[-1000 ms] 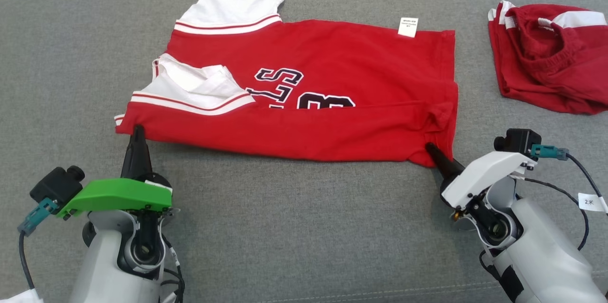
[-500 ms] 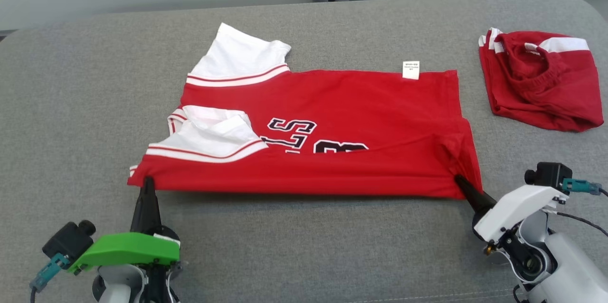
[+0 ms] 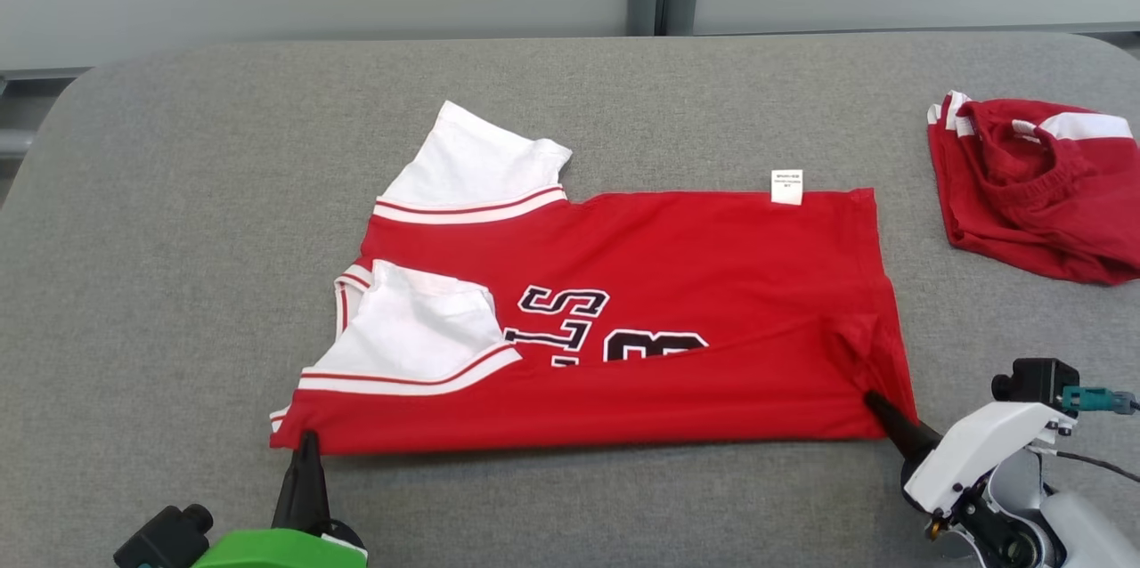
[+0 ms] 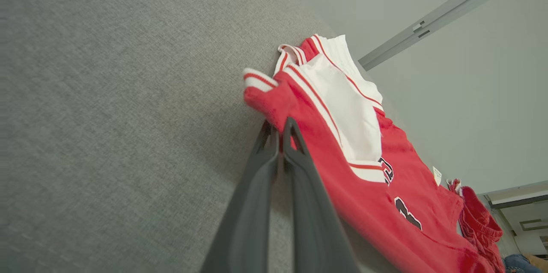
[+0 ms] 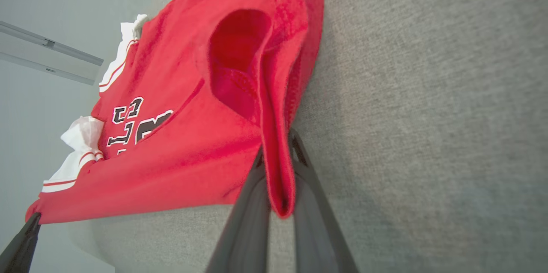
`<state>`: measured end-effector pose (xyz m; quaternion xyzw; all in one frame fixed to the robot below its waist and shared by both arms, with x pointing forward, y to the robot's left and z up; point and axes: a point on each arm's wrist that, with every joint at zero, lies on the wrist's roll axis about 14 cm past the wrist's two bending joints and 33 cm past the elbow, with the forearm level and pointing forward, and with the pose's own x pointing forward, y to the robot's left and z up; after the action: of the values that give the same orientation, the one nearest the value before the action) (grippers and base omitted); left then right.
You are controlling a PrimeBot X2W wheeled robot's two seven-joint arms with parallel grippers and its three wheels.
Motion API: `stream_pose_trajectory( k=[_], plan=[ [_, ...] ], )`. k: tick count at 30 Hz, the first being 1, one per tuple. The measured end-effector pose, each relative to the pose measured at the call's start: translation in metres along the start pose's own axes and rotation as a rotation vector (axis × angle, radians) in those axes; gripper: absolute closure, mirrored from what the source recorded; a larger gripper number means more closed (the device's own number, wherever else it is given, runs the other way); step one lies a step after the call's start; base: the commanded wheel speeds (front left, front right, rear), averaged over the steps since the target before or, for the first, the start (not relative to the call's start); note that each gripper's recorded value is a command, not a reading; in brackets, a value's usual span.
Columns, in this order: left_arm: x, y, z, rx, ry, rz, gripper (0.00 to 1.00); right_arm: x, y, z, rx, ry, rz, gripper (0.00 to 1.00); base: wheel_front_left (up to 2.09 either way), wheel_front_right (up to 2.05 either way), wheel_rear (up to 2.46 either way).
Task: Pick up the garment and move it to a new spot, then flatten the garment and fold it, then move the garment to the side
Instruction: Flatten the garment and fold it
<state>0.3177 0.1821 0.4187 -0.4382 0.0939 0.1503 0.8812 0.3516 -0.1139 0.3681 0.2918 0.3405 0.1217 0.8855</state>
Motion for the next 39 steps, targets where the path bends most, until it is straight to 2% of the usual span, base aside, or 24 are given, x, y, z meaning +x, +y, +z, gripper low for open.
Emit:
stream_pose_trajectory(
  k=[5, 7, 8, 10, 11, 12, 13, 14, 19, 20, 21, 22, 30, 35, 39],
  plan=[
    [-0.004, 0.000, -0.002, 0.050, 0.003, -0.002, 1.00, -0.007, -0.004, -0.020, 0.003, 0.061, -0.023, 1.00, 0.00, 0.00, 0.00],
    [-0.004, -0.001, -0.002, 0.068, 0.003, -0.009, 1.00, -0.010, -0.006, -0.024, 0.006, 0.070, -0.028, 0.90, 0.00, 0.00, 0.00],
    [-0.004, -0.001, -0.002, 0.077, 0.004, -0.010, 1.00, -0.012, -0.007, -0.025, 0.007, 0.071, -0.035, 0.81, 0.00, 0.00, 0.00],
    [-0.005, -0.002, -0.004, 0.088, 0.008, -0.013, 1.00, -0.014, -0.008, -0.024, 0.011, 0.064, -0.039, 0.54, 0.00, 0.00, 0.00],
    [-0.006, -0.002, -0.005, 0.089, 0.014, -0.013, 1.00, -0.015, -0.008, -0.023, 0.013, 0.059, -0.043, 0.08, 0.00, 0.00, 0.00],
    [-0.006, -0.002, -0.007, 0.091, 0.019, -0.014, 1.00, -0.015, -0.009, -0.022, 0.016, 0.053, -0.046, 0.00, 0.00, 0.00, 0.00],
    [-0.007, -0.001, -0.008, 0.095, 0.024, -0.012, 1.00, -0.016, -0.009, -0.021, 0.017, 0.047, -0.047, 0.00, 0.00, 0.00, 0.00],
    [-0.009, 0.002, -0.011, 0.104, 0.034, -0.004, 0.84, -0.018, -0.011, -0.018, 0.020, 0.035, -0.056, 0.00, 0.00, 0.00, 0.00],
    [-0.014, 0.013, -0.013, 0.121, 0.043, 0.027, 0.54, -0.023, -0.017, -0.015, 0.013, 0.021, -0.074, 0.00, 0.00, 0.00, 0.00],
    [-0.015, 0.017, -0.012, 0.127, 0.043, 0.040, 0.42, -0.025, -0.019, -0.016, 0.011, 0.020, -0.079, 0.00, 0.00, 0.00, 0.00],
    [-0.016, 0.022, -0.011, 0.134, 0.043, 0.050, 0.14, -0.026, -0.021, -0.016, 0.010, 0.018, -0.085, 0.00, 0.00, 0.00, 0.00],
    [-0.018, 0.026, -0.010, 0.138, 0.043, 0.060, 0.02, -0.028, -0.024, -0.016, 0.004, 0.019, -0.090, 0.00, 0.00, 0.00, 0.00],
    [-0.024, 0.047, 0.004, 0.238, 0.040, 0.089, 0.00, -0.036, -0.033, 0.005, -0.073, -0.027, -0.112, 0.00, 0.00, 0.00, 0.00],
    [-0.021, 0.042, 0.015, 0.254, 0.011, 0.070, 0.00, -0.038, -0.031, 0.022, -0.104, -0.064, -0.104, 0.00, 0.00, 0.00, 0.00],
    [-0.012, 0.022, 0.023, 0.305, -0.021, 0.000, 0.00, -0.035, -0.021, 0.045, -0.145, -0.115, -0.085, 0.00, 0.00, 0.00, 0.00]
  ],
)
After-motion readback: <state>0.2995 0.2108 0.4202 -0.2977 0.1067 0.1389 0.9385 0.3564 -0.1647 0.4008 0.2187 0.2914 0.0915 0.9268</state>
